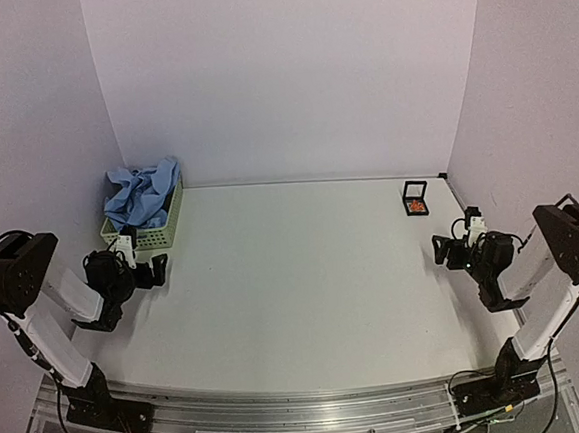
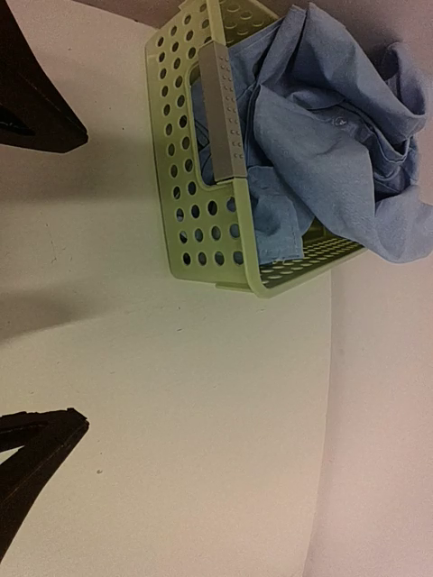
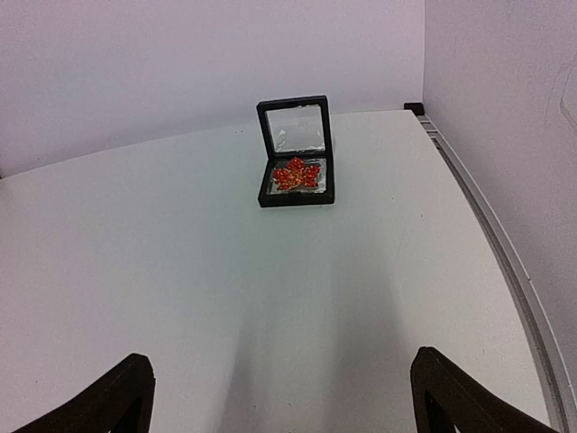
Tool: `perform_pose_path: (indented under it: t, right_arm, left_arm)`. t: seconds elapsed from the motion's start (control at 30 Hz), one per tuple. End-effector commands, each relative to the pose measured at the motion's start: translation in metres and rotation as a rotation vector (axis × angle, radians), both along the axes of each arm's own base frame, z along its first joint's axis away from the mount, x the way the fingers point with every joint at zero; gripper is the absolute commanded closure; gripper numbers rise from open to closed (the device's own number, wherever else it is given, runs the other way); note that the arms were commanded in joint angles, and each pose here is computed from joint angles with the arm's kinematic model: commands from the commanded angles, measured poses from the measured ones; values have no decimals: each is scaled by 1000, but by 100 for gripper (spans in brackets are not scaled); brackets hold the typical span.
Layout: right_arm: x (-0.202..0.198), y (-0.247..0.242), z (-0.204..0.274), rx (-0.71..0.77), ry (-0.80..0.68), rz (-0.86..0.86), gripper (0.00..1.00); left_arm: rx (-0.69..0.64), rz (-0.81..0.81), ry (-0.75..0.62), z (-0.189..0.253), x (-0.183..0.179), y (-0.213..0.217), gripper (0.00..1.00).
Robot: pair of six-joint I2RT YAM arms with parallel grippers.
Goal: Pin the brooch onto the clothing
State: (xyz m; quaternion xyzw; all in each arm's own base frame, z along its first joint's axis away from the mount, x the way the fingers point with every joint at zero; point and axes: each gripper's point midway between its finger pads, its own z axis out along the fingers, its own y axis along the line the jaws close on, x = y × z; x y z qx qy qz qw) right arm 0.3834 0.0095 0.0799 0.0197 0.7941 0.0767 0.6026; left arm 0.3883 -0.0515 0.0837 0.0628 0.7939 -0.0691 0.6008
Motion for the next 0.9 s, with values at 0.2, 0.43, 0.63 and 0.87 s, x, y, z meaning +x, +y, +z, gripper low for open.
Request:
perform_pose_path:
  t: [0.2,0.43,0.63,0.87]
  right_arm:
    - [2,-4,57,-1,-109,-22,2]
    - [19,13,121,166,-212,57,2]
    - [36,51,174,339,-243,284,2]
    - [63,95,215,353,-165,407,2]
  left_arm:
    - [-25,19,-60,19,7,1,0]
    - [-24,-81,-112,46,-8,-14,0]
    - [8,-252,-234,78,-54,-37,0]
    - [16,-339,-162,134,-32,-52,0]
